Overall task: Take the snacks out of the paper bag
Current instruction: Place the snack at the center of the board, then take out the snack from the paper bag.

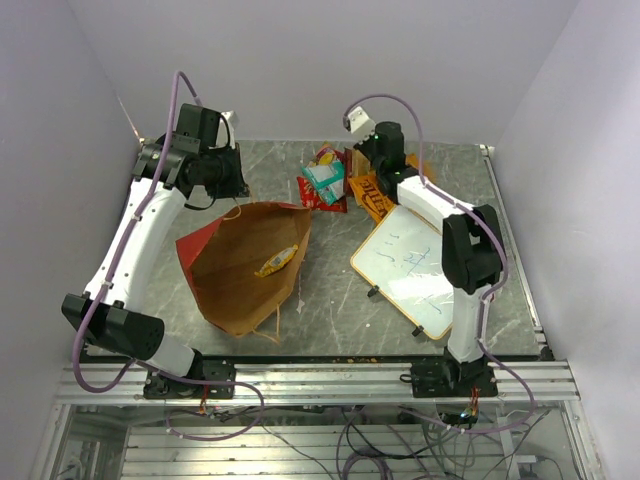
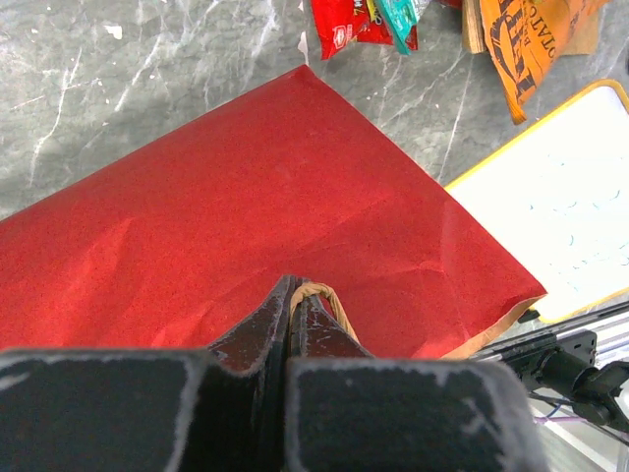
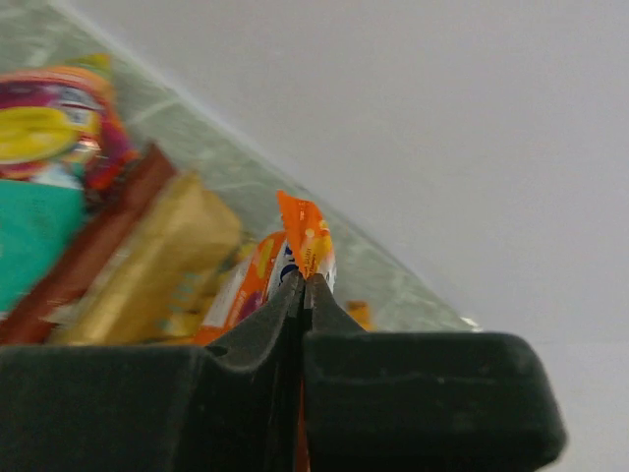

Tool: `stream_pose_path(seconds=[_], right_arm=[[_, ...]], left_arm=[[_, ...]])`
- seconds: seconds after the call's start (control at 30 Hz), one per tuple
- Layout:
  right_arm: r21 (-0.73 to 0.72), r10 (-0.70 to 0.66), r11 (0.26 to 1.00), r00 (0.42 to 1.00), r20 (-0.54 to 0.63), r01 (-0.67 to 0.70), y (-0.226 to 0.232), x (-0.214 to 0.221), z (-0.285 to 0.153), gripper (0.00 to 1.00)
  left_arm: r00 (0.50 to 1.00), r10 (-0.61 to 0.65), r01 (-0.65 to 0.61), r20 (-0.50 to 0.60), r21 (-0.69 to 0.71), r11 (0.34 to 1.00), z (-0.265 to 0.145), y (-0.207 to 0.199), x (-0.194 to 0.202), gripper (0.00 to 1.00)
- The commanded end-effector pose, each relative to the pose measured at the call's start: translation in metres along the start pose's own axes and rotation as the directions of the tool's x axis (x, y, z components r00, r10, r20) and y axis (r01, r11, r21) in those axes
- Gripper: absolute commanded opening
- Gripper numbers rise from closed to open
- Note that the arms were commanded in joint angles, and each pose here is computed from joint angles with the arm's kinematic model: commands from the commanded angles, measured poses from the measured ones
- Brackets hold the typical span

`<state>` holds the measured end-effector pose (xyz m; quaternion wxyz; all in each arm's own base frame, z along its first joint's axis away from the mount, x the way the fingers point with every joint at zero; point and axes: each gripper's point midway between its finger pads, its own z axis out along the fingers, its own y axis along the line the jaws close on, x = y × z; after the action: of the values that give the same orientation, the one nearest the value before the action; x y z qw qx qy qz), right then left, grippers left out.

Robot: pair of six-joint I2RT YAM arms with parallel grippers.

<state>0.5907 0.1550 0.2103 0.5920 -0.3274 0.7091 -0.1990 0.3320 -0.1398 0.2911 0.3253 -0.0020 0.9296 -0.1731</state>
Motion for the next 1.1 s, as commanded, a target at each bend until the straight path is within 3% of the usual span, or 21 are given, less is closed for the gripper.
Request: stream_pose_path(seconds=[0.0, 0.13, 0.27, 0.4, 0.6, 0.73, 0.9, 1.07], right_arm=[[-0.142, 0.175, 0.974, 0.984, -0.013, -0.175, 0.064, 0.004, 0.012, 0.00], [-0.235, 0.284, 0.931, 0.959, -0.013, -0.279, 0.096, -0.007, 0.014, 0.03], [-0.232, 0.365, 0.902, 0.930, -0.043, -0.365, 0.100, -0.010, 0.013, 0.38], [-0.247, 0.381, 0.894, 0.925, -0.016, -0.373, 0.082, -0.030, -0.005, 0.52], [-0.298, 0.439, 0.862, 0.898, 0.034, -0.410, 0.055, -0.058, -0.064, 0.58], [-0.446, 0.475, 0.793, 0.880, 0.026, -0.415, 0.083, -0.068, -0.118, 0.67], [-0.524, 0.436, 0.776, 0.899, 0.042, -0.352, 0.115, -0.090, -0.186, 0.69], [-0.700, 0.501, 0.644, 0.861, 0.082, -0.308, 0.126, -0.133, -0.262, 0.69]], left_arm=[[1.000, 0.001, -0.001, 0.025, -0.013, 1.000, -0.004, 0.004, -0.007, 0.07], [1.000, -0.009, 0.009, 0.022, -0.006, 1.000, -0.003, 0.003, -0.005, 0.07], [1.000, -0.019, 0.018, 0.015, 0.008, 1.000, -0.002, 0.001, -0.002, 0.07], [1.000, -0.029, 0.029, 0.009, 0.036, 0.999, -0.001, -0.004, 0.001, 0.07], [0.996, -0.078, 0.082, -0.030, 0.142, 0.986, 0.006, -0.022, 0.008, 0.07], [0.989, -0.120, 0.138, -0.091, 0.228, 0.964, 0.008, -0.036, 0.025, 0.07], [0.977, -0.169, 0.202, -0.128, 0.323, 0.924, -0.002, -0.052, 0.036, 0.07], [0.963, -0.202, 0.258, -0.176, 0.409, 0.875, -0.011, -0.067, 0.047, 0.07]])
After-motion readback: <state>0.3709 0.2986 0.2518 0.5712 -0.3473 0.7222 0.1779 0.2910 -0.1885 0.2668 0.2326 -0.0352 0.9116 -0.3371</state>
